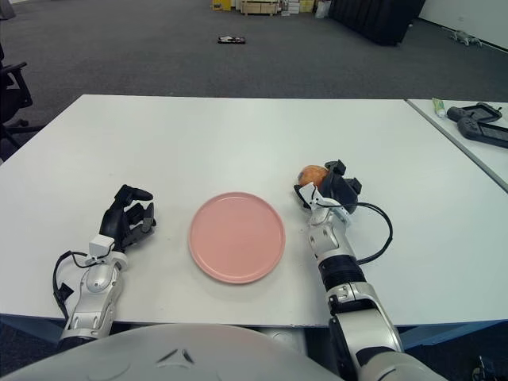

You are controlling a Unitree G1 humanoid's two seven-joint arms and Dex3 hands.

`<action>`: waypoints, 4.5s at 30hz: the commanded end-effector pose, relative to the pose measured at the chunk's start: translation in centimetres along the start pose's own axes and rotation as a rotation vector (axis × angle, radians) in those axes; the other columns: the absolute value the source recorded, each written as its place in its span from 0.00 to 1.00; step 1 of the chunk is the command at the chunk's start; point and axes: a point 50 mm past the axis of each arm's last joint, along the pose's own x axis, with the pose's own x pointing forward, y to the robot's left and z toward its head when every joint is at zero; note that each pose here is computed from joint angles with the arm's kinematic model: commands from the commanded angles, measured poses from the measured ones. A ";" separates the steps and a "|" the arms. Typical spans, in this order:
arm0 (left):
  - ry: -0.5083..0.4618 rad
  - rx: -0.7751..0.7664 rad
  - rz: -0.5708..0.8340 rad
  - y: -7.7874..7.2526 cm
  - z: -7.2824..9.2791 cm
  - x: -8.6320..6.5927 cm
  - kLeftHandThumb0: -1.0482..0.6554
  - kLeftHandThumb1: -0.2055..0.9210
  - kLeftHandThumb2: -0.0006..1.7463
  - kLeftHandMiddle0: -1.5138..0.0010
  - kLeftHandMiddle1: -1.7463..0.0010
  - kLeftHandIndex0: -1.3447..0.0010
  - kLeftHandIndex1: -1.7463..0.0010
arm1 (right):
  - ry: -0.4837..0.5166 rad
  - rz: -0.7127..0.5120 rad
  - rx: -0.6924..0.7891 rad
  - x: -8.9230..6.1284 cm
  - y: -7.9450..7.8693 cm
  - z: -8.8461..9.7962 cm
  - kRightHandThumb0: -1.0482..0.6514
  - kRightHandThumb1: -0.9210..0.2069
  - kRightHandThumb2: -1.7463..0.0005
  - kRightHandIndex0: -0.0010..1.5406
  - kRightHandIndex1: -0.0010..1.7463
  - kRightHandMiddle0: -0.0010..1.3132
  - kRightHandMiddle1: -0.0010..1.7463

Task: Put the apple into the plate.

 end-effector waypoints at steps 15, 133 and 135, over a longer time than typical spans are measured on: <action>0.016 0.005 0.013 0.2 -0.1 0.0 0.39 0.76 0.52 0.43 0.00 0.73 0.00 | -0.212 -0.131 0.272 -0.6 -0.8 0.4 0.61 0.75 0.09 0.54 0.96 0.42 1.00; 0.008 -0.002 0.003 0.0 -0.2 0.7 0.39 0.77 0.51 0.44 0.00 0.74 0.00 | -0.792 0.707 -0.168 -12.1 0.6 7.5 0.61 0.79 0.07 0.53 0.99 0.50 0.95; 0.006 -0.002 0.002 0.0 -0.1 0.7 0.39 0.76 0.51 0.43 0.00 0.73 0.00 | -0.803 0.732 -0.187 -12.2 0.5 7.4 0.61 0.68 0.15 0.44 0.99 0.44 0.97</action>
